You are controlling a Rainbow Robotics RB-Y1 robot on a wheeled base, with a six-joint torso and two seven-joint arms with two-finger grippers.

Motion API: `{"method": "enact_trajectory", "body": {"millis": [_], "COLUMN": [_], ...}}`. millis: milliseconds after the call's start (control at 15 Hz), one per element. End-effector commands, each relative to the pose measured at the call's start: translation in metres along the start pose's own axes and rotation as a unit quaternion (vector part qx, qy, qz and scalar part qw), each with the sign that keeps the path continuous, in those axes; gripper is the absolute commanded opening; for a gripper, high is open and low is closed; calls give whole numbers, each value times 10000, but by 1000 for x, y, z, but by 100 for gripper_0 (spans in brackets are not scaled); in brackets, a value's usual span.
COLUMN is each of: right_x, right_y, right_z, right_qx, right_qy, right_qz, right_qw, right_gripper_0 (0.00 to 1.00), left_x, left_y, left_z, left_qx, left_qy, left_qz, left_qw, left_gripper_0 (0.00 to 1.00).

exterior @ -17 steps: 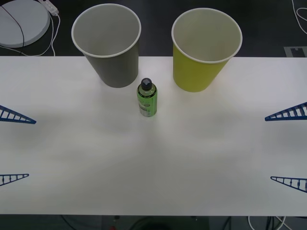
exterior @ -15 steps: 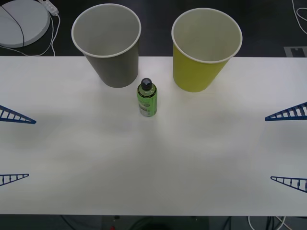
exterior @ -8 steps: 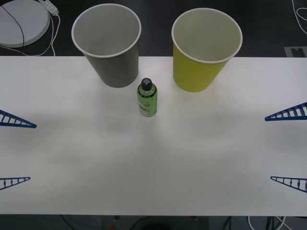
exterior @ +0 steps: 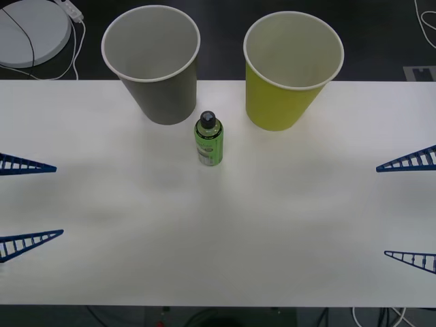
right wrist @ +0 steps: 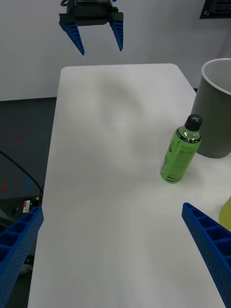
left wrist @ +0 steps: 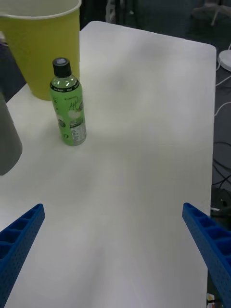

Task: Put the can into the green bin and the plastic bottle into the gray bin

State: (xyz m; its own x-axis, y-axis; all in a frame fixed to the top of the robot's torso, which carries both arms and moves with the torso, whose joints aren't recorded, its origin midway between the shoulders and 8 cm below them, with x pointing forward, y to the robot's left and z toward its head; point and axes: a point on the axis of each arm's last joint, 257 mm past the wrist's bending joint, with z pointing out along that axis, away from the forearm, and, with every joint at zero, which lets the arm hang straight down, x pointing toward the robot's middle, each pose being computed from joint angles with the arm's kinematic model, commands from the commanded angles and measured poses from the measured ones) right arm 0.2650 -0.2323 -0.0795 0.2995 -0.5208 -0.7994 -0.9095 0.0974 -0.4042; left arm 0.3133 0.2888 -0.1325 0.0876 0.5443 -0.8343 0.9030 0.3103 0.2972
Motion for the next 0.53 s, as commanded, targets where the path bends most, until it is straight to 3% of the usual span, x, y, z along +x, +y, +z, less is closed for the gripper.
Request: {"method": "enact_trajectory", "body": {"millis": [67, 533], "right_x": [0, 0], "right_y": [0, 0], "right_z": [0, 0], "right_qx": [0, 0], "right_qy": [0, 0], "right_qz": [0, 0], "right_qw": [10000, 10000], "right_gripper_0": [100, 100], "left_x": [7, 9], "left_y": [6, 17], "left_z": [9, 40], "left_qx": [-299, -901], "left_qy": [-101, -352], "left_qz": [-237, -533], "left_qw": [9992, 9939], "left_gripper_0": [100, 100]}}
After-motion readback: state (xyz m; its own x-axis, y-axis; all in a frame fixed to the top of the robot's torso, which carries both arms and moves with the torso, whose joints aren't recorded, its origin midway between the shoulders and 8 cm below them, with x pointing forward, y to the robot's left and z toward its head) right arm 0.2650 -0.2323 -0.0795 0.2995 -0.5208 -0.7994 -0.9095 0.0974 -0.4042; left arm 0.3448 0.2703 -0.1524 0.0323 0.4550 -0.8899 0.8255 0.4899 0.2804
